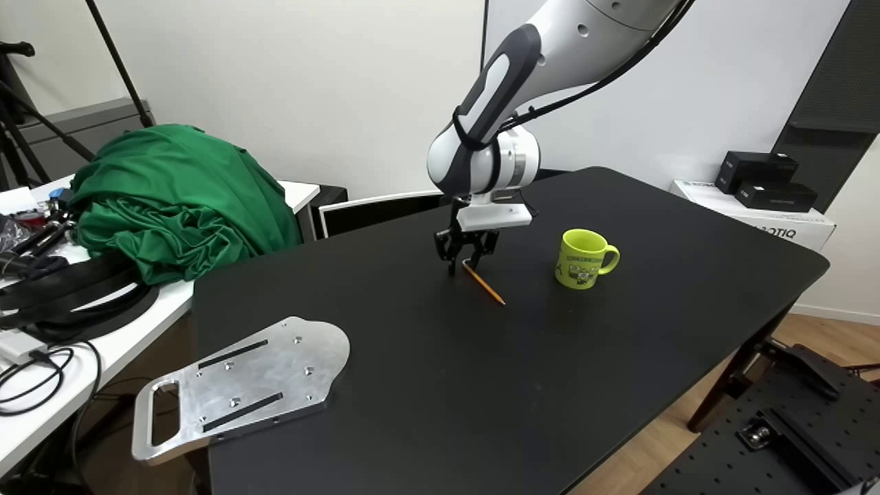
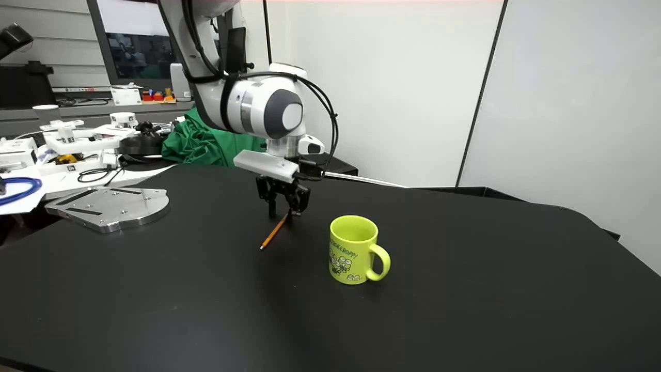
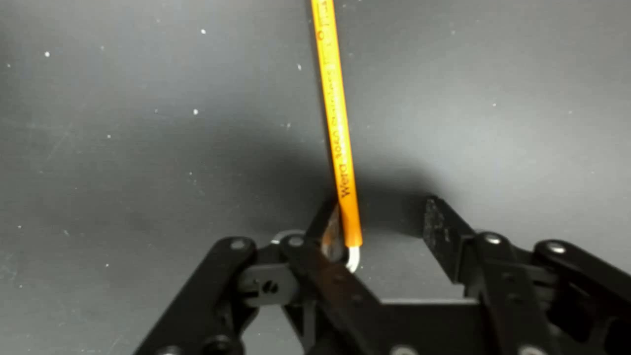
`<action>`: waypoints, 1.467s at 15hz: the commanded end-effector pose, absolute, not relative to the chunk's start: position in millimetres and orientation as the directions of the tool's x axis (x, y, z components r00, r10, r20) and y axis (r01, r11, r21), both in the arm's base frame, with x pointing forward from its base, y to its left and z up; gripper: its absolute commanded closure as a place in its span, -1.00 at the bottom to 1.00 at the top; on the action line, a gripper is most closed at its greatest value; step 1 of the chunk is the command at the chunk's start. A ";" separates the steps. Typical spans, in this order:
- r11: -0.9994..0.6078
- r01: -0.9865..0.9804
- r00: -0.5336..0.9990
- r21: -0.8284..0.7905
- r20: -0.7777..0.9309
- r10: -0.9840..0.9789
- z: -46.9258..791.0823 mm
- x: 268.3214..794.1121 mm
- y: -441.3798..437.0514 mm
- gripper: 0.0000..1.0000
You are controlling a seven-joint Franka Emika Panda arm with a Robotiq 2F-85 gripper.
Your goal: Pick the object from the table and put it in the cup
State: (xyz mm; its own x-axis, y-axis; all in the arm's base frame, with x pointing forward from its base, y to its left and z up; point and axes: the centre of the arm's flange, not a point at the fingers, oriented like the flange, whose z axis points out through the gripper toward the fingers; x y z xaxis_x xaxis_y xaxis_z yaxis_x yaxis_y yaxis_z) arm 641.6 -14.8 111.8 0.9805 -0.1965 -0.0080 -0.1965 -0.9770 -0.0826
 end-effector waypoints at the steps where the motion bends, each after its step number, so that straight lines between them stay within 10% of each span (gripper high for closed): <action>1: -0.972 -0.221 0.975 -0.081 0.002 -0.222 108.0 650.5 -12.2 0.60; 5: -0.972 -0.221 0.975 -0.083 0.007 -0.222 111.6 652.4 -11.4 1.00; 21: -0.950 -0.299 0.948 -0.088 0.086 -0.306 206.4 624.3 -60.3 0.94; 22: -0.948 -0.307 0.946 -0.087 0.081 -0.314 209.3 620.0 -63.9 0.30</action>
